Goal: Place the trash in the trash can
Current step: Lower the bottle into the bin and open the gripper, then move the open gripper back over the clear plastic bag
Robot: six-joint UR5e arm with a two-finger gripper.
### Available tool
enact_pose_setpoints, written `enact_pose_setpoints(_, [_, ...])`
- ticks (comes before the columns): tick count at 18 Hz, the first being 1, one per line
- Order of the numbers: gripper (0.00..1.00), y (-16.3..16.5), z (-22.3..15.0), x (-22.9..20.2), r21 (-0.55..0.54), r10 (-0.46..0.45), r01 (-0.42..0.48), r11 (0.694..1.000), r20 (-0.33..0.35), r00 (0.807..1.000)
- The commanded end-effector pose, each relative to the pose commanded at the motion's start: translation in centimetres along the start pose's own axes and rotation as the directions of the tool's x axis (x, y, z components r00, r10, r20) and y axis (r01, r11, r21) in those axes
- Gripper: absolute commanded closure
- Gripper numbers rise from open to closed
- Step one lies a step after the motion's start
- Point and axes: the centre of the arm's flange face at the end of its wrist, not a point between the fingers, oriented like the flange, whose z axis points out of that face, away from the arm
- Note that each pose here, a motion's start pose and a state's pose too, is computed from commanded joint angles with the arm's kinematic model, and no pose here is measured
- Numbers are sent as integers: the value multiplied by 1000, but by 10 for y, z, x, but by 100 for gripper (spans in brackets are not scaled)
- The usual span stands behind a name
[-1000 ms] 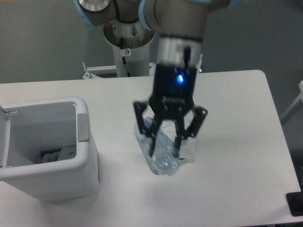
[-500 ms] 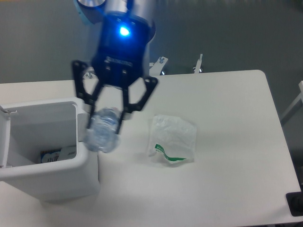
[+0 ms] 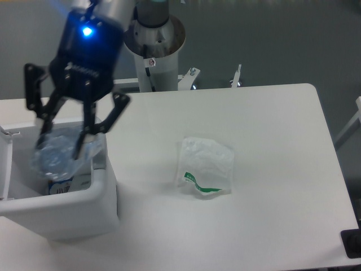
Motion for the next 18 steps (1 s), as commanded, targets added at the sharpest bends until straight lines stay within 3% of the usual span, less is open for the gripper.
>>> enact_pose_setpoints(4, [45,9,14,10,-25,2,-3,1000,-20,1000])
enact_pose_setpoints(5, [33,12,17,10,-33,0,-1,999,-24,1000])
enact_pose_setpoints(7, [28,22,21,9,-49,-1,0,999,-27,1000])
enact_pose_setpoints(9, [12,28,23,10,-59,12,-13,998,-31,999])
enact_pose_setpoints(11, [5,29,21,11,-60,28,-30,998,-32,999])
enact_pose_setpoints(16, [0,43,12,8,-81,-8,6,997,-21,1000])
enact_pose_setpoints(18, [0,47,-23,-30,-62,-53,57,996,53,997])
